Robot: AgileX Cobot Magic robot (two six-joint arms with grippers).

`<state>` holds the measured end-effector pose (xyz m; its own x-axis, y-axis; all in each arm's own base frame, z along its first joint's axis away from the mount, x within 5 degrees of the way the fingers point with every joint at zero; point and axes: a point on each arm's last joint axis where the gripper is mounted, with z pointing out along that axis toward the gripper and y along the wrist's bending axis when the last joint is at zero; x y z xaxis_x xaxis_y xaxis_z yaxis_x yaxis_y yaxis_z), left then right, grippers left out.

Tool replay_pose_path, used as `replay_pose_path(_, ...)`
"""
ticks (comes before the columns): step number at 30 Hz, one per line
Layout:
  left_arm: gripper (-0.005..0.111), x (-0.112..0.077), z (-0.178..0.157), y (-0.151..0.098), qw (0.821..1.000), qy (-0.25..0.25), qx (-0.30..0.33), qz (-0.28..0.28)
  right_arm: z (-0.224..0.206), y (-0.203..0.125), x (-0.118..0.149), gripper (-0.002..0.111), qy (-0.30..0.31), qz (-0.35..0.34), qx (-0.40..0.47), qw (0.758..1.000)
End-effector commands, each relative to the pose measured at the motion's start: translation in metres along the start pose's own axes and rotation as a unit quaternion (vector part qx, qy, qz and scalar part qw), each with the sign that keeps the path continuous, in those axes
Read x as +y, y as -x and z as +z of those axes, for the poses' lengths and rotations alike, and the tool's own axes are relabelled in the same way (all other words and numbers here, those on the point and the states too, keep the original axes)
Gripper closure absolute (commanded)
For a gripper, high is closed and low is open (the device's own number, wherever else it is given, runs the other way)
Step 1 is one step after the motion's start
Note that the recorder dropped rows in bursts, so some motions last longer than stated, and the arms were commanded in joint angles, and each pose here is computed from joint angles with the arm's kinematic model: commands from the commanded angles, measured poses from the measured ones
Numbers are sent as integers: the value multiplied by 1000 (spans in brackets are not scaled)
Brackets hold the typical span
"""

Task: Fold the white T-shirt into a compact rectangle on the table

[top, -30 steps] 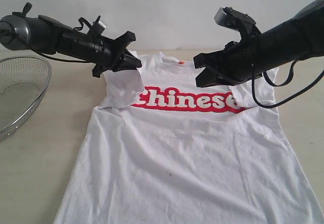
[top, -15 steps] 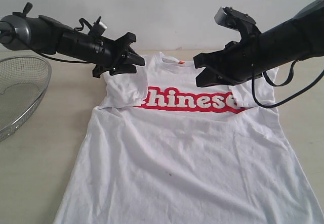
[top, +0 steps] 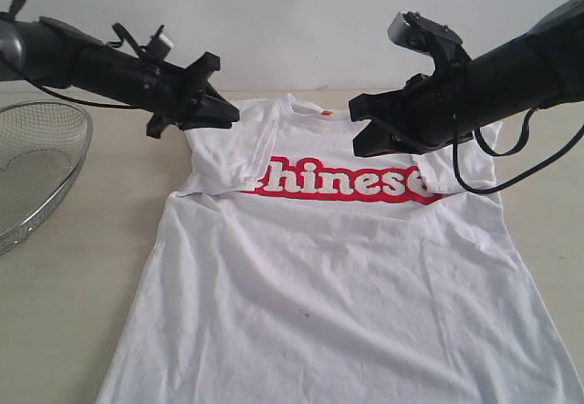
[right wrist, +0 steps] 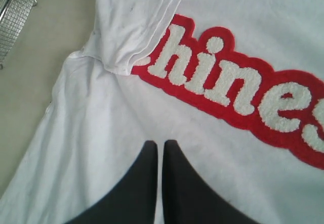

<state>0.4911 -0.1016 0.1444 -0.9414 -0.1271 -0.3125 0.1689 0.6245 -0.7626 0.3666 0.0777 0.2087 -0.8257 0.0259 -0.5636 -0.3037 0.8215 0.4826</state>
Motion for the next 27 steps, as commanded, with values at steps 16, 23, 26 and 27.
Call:
replay_pose_path(16,102,-72,-134,-40,987,120,73,79,-83,-3,5,108,-74,-6,41,996)
replay_pose_path(23,102,-87,-150,-77,992,114,12,41,-102,-39,4,108,-99,-8,48,994)
replay_pose_path(26,102,-96,-151,-90,997,78,-3,17,-103,-53,5,108,-99,-3,47,994)
replay_pose_path(27,102,-98,-150,-96,998,64,6,14,-104,-55,7,108,-92,0,43,995)
